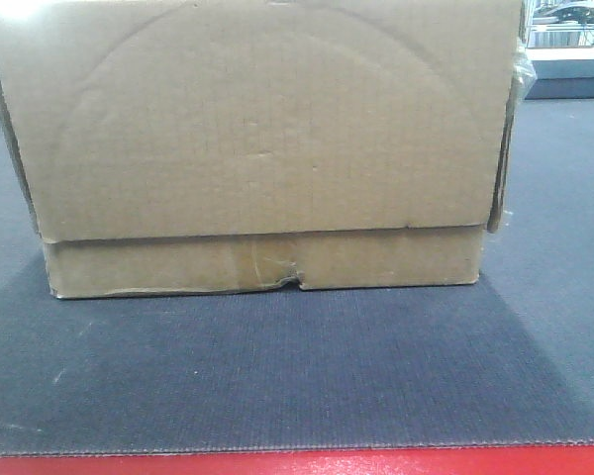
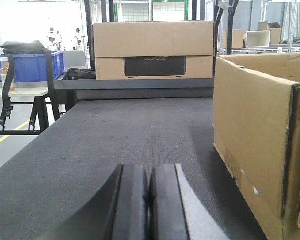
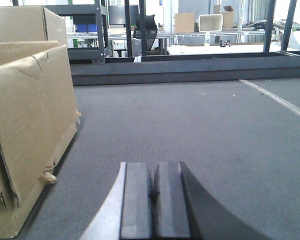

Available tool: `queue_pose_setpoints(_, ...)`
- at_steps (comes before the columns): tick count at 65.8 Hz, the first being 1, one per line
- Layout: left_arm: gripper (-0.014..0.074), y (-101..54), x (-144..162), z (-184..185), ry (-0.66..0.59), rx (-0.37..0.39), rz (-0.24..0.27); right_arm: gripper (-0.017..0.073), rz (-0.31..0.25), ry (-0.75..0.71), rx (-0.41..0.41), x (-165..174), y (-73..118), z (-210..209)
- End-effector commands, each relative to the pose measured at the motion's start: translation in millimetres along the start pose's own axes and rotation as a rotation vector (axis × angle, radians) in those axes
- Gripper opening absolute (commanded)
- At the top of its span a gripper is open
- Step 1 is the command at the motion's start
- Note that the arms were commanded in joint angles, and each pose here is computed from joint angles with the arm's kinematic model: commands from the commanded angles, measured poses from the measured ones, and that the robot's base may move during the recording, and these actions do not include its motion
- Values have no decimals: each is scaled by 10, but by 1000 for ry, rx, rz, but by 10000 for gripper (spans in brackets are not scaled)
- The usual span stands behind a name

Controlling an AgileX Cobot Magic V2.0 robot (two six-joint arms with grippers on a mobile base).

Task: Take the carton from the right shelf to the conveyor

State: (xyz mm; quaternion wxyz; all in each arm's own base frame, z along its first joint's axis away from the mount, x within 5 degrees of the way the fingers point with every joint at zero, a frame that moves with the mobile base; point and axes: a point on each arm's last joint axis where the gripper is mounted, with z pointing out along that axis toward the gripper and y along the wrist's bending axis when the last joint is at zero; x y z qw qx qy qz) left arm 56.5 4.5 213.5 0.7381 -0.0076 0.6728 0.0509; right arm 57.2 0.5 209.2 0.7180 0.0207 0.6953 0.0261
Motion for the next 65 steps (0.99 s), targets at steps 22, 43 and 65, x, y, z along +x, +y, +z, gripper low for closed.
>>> queue_pose_setpoints(22, 2, 3, -36, -6, -34, -4, -2, -57, -8, -19, 7, -7, -4, -8)
queue_pose_setpoints(43, 2, 3, -36, -6, -34, -4, -2, -57, -8, -19, 7, -7, -4, -8)
queue_pose_setpoints(65, 2, 3, -36, -6, -34, -4, -2, -57, -8, -19, 7, -7, -4, -8)
